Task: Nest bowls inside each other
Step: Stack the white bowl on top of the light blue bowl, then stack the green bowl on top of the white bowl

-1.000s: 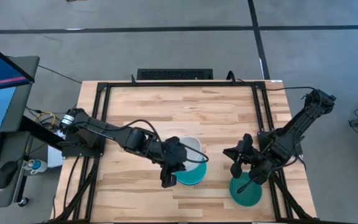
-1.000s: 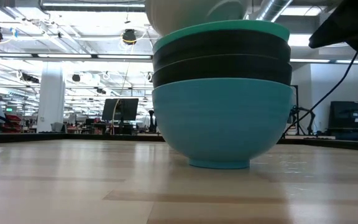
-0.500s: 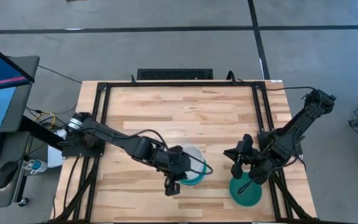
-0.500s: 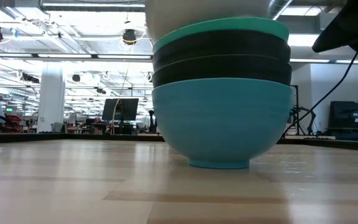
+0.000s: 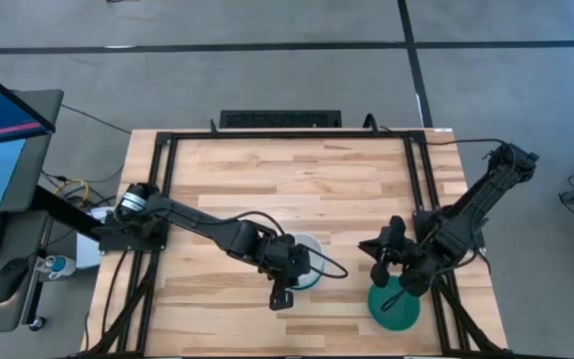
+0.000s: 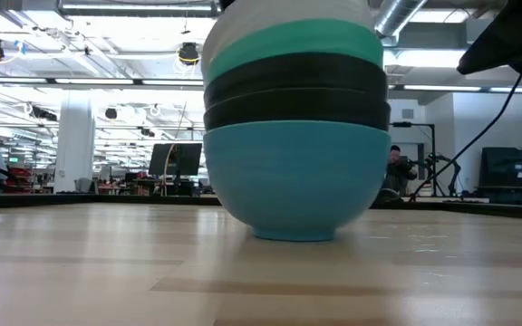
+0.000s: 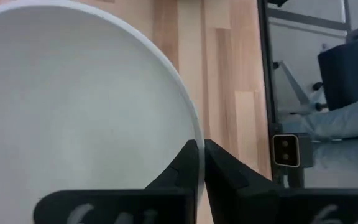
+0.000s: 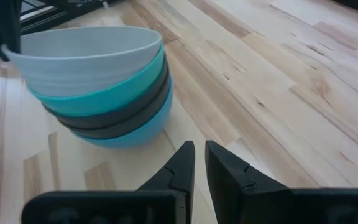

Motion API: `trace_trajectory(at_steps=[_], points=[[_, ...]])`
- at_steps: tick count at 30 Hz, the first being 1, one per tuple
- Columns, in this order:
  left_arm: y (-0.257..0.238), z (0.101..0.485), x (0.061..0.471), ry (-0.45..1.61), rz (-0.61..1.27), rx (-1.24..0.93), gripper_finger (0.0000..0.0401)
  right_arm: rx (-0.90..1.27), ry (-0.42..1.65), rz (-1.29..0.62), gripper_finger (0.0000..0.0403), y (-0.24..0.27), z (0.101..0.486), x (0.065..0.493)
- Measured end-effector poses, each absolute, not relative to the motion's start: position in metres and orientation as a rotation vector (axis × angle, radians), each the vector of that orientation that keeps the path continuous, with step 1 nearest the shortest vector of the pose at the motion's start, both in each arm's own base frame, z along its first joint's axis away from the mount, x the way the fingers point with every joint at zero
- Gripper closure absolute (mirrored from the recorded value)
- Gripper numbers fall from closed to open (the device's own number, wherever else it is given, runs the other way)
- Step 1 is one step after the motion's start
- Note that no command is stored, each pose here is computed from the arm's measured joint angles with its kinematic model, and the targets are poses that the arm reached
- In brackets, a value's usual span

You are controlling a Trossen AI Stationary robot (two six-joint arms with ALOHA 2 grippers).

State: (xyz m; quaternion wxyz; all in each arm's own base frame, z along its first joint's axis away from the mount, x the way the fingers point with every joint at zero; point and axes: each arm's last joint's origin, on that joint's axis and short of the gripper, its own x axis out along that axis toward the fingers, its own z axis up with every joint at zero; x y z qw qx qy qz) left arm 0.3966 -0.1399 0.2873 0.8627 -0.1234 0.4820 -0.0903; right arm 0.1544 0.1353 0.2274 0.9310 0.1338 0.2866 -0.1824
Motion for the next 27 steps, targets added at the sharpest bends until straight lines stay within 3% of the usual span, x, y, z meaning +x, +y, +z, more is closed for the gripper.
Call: trace_trajectory(at_steps=[20,27], points=[[-0.114,0.289,0.406,1.014,-0.254,-0.361,0.0302,0.317,0.613,-0.333,0.0342,0.138,0.228,0.156],[-0.104,0.327,0.409,0.929,-0.253,-0.289,0.0298,0.342,0.66,-0.204,0.0342,0.151,0.229,0.151]])
